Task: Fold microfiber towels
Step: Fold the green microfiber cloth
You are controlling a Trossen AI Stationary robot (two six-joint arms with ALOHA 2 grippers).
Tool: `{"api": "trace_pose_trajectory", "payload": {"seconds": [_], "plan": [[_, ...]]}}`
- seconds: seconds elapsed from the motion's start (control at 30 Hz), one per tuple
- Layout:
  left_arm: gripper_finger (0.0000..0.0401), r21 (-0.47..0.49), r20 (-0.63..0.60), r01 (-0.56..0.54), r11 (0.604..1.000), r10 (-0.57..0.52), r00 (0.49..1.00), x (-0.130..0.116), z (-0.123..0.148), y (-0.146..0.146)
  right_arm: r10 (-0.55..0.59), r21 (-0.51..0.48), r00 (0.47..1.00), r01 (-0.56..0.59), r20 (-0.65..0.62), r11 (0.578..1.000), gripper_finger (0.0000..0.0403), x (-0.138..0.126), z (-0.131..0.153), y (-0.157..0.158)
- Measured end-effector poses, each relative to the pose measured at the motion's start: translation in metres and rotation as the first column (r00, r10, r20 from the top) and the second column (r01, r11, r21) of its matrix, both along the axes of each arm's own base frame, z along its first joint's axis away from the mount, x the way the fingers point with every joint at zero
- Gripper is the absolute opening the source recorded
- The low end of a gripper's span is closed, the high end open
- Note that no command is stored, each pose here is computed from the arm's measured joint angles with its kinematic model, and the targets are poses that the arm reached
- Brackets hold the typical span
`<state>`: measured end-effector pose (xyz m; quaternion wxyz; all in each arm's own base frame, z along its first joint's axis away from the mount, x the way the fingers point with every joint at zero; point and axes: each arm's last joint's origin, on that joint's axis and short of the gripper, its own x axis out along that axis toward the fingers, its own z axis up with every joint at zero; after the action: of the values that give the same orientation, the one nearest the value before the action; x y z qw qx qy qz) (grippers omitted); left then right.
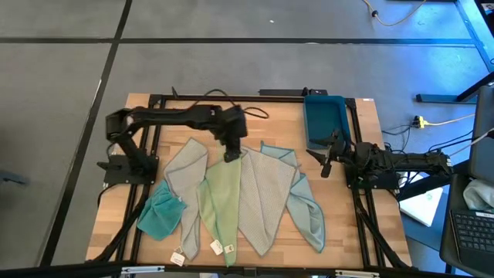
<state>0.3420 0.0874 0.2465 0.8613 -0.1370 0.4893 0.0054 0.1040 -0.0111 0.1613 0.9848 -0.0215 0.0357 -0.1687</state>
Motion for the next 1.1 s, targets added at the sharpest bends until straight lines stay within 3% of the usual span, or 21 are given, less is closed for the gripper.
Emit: {"api": "trace_pose_trajectory", "payload": {"seconds": [0.17, 0.27, 0.57, 0.7, 0.87, 1.1], "plan": [[0.0143, 0.119, 0.119, 0.173, 0.978, -0.187, 0.975, 0.041, 0.003, 0.004, 0.001, 0.003, 1.000, 0.000, -0.023, 1.000, 0.0212, 0.001, -0.002, 0.000], [0.0148, 0.068, 0.230, 0.247, 0.967, -0.256, 0.939, 0.072, 0.000, 0.009, 0.001, 0.003, 0.999, -0.001, -0.039, 1.000, 0.0213, 0.002, -0.003, 0.000], [0.0153, 0.006, 0.259, 0.377, 0.926, -0.366, 0.894, 0.134, -0.039, 0.016, 0.046, 0.006, 0.998, -0.046, -0.046, 0.999, 0.0213, 0.003, -0.004, 0.001], [0.0154, 0.008, 0.246, 0.377, 0.926, -0.368, 0.897, 0.147, -0.057, 0.015, 0.062, -0.015, 0.996, -0.063, -0.057, 0.998, 0.0213, 0.003, -0.004, 0.002], [0.0154, 0.021, 0.145, 0.358, 0.934, -0.357, 0.923, 0.152, -0.093, 0.015, 0.063, -0.020, 0.996, -0.064, -0.059, 0.998, 0.0213, 0.003, -0.004, 0.002], [0.0154, 0.049, 0.133, 0.306, 0.951, -0.310, 0.942, 0.149, -0.094, 0.032, 0.063, -0.023, 0.996, -0.064, -0.061, 0.998, 0.0213, 0.003, -0.004, 0.002]]}}
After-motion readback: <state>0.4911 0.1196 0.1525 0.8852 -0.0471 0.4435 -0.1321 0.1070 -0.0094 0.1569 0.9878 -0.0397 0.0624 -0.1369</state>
